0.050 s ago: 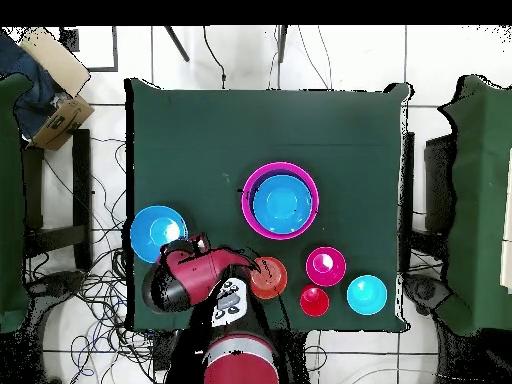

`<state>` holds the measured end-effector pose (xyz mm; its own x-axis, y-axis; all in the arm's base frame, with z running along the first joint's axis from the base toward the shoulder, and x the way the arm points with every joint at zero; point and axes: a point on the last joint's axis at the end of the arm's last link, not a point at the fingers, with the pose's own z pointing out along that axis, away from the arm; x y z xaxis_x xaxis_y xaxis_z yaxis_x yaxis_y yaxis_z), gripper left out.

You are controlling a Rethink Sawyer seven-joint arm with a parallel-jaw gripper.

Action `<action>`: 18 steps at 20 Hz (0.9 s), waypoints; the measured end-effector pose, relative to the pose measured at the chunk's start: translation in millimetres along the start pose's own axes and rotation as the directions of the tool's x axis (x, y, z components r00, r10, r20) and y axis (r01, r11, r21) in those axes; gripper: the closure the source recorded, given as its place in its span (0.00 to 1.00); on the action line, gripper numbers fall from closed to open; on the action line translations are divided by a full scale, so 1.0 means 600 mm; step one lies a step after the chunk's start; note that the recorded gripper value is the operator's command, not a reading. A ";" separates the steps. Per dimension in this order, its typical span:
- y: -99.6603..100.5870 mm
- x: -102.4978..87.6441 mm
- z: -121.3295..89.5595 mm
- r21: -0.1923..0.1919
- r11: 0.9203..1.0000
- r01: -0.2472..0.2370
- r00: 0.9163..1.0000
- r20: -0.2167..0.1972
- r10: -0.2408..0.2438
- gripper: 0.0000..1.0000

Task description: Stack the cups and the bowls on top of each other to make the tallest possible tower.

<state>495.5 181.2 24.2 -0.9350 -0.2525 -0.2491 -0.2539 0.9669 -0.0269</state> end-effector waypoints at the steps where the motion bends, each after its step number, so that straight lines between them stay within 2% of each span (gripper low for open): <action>1: 0.001 -0.001 0.000 0.001 1.000 0.003 1.000 0.001 -0.003 0.00; 8: -0.016 0.003 0.003 0.027 1.000 -0.001 1.000 -0.004 0.001 0.00; 18: -0.025 0.015 0.012 0.037 0.999 -0.004 1.000 -0.017 0.005 0.00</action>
<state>492.7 165.0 15.5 -0.9403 -0.2486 -0.2325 -0.2408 0.9686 -0.0617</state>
